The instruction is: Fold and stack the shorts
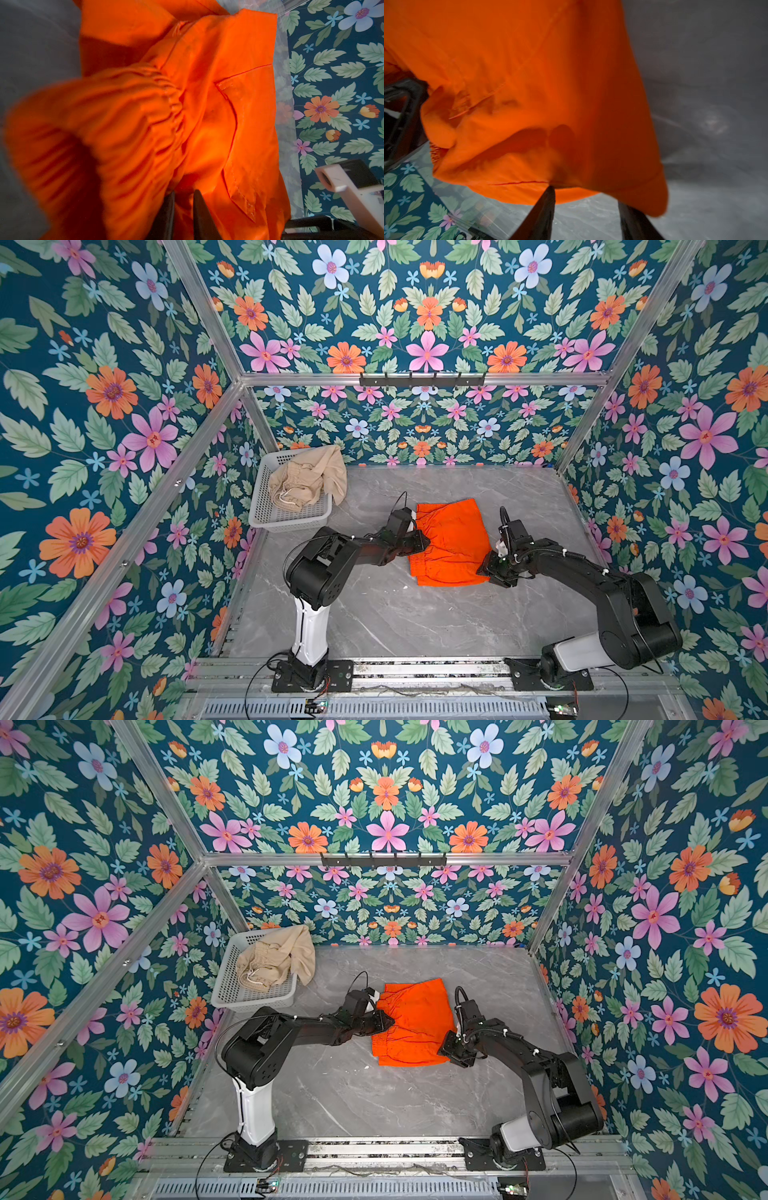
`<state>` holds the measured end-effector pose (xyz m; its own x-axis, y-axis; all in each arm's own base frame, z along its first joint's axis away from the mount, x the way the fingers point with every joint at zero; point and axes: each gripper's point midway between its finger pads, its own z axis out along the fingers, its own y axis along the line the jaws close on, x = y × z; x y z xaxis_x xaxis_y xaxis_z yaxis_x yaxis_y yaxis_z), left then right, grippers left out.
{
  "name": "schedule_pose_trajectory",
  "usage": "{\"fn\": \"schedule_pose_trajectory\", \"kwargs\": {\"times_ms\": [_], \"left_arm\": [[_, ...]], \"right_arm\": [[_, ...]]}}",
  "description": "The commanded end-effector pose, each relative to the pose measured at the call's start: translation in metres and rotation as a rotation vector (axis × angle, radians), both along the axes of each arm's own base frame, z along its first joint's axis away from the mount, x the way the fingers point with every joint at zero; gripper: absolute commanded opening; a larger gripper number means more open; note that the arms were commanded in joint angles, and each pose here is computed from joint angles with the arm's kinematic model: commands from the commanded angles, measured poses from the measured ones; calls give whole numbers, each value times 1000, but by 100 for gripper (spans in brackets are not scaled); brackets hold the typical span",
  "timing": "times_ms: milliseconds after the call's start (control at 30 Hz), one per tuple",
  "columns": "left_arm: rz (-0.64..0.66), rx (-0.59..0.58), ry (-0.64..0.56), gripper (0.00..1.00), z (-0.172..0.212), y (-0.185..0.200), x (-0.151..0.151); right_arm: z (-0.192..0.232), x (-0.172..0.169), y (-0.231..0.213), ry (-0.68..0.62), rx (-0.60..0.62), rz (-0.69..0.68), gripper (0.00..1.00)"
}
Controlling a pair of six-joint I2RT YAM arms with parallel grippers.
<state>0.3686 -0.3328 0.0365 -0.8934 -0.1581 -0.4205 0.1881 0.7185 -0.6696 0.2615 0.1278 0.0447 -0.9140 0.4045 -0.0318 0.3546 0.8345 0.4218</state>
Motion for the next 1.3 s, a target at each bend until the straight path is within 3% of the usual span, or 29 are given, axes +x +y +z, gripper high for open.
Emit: {"fn": "schedule_pose_trajectory", "kwargs": {"times_ms": [0,167,233,300,467,600,767,1100,1267], "left_arm": [[5,40,45,27,-3,7,-7],[21,-10,-32,50,50,9,2],[45,-23,-67,55,72,17,6],[79,-29,-103,58,94,31,9],[177,6,-155,59,116,82,12],[274,36,-142,59,109,131,6],[352,62,-121,59,98,173,-8],[418,76,-115,59,92,200,-20],[414,75,-109,59,90,199,-17]], "right_arm": [[24,1,-10,-61,-60,20,51],[101,16,-14,-247,-149,81,61],[122,20,-8,-283,-197,126,72],[137,26,9,-306,-232,191,80],[146,43,80,-330,-241,349,80],[122,59,144,-289,-240,467,80],[77,72,189,-186,-284,565,80],[-3,81,203,-54,-338,618,74],[-28,83,193,-6,-344,625,61]]}}
